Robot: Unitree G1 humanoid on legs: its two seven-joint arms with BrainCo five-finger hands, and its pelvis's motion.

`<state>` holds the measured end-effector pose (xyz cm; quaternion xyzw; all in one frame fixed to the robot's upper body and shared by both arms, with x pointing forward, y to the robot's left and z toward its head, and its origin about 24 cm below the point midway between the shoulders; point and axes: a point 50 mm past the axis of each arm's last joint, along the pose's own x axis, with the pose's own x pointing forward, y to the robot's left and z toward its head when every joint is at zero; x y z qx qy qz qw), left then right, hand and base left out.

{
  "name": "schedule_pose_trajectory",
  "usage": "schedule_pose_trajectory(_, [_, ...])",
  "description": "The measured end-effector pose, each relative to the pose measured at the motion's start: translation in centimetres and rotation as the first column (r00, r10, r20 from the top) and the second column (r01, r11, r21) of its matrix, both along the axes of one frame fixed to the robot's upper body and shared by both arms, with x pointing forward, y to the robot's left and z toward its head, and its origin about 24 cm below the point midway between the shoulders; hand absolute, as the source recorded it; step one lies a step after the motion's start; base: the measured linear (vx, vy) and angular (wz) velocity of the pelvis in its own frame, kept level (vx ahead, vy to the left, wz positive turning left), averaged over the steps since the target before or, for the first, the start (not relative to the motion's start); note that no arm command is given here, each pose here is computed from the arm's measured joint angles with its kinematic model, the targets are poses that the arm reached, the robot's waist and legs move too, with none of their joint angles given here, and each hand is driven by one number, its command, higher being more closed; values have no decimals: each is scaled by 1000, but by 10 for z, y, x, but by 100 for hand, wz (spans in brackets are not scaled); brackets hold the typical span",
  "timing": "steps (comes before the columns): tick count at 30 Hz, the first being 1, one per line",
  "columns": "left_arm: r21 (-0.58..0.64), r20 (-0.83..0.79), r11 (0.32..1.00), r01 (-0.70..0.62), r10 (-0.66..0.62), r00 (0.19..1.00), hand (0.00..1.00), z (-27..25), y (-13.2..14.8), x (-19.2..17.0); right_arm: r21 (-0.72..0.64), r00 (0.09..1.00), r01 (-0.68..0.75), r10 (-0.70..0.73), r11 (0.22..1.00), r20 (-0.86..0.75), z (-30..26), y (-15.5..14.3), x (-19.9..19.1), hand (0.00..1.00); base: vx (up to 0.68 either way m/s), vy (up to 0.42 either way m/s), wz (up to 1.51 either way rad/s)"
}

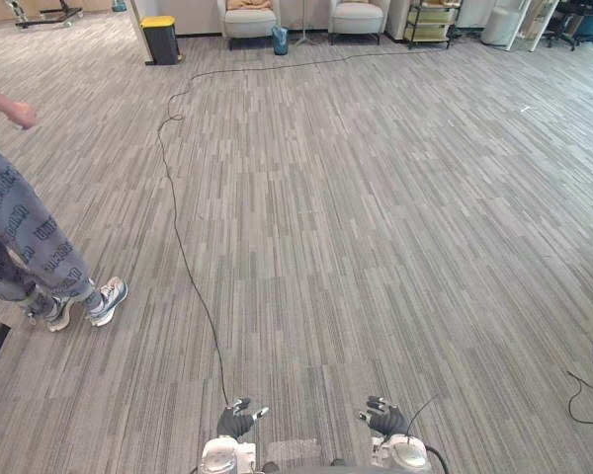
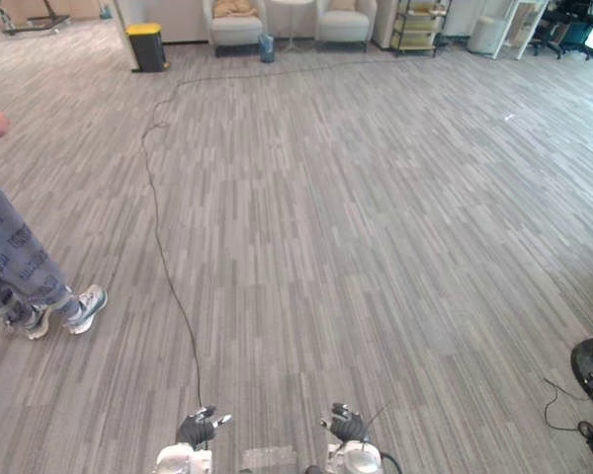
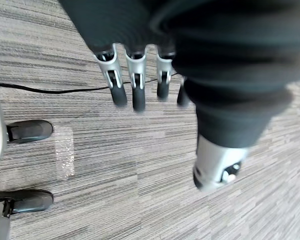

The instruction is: Pick up cushions and gather them together orderly.

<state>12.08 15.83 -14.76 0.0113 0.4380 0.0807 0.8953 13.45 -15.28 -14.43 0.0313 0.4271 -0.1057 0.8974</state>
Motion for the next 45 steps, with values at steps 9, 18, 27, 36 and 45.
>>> schedule_pose_trajectory(9, [-2,-21,998,-68,68,997,0,-3,7,-2,24,998,48,-47,999,-36,-5,-5,-4,0,-9,9,2])
schedule_pose_trajectory(18, [-8,-33,996,-92,92,995,0,-4,9,-2,57,995,90,-87,994,-46,-6,-6,-2,0,10,-2,-1])
schedule_pose_trajectory(27, [-28,-47,995,-94,93,995,0,-5,7,-2,78,995,93,-90,993,-50,-6,-6,-2,0,-38,-25,-10])
schedule_pose_trajectory(36, [-29,-41,994,-101,100,994,0,-4,8,0,80,994,103,-99,991,-47,-6,-9,-3,0,3,-1,-6])
schedule_pose_trajectory(45, [-25,63,971,-237,238,969,0,10,30,19,74,991,131,-133,989,26,3,-16,3,0,203,-37,6])
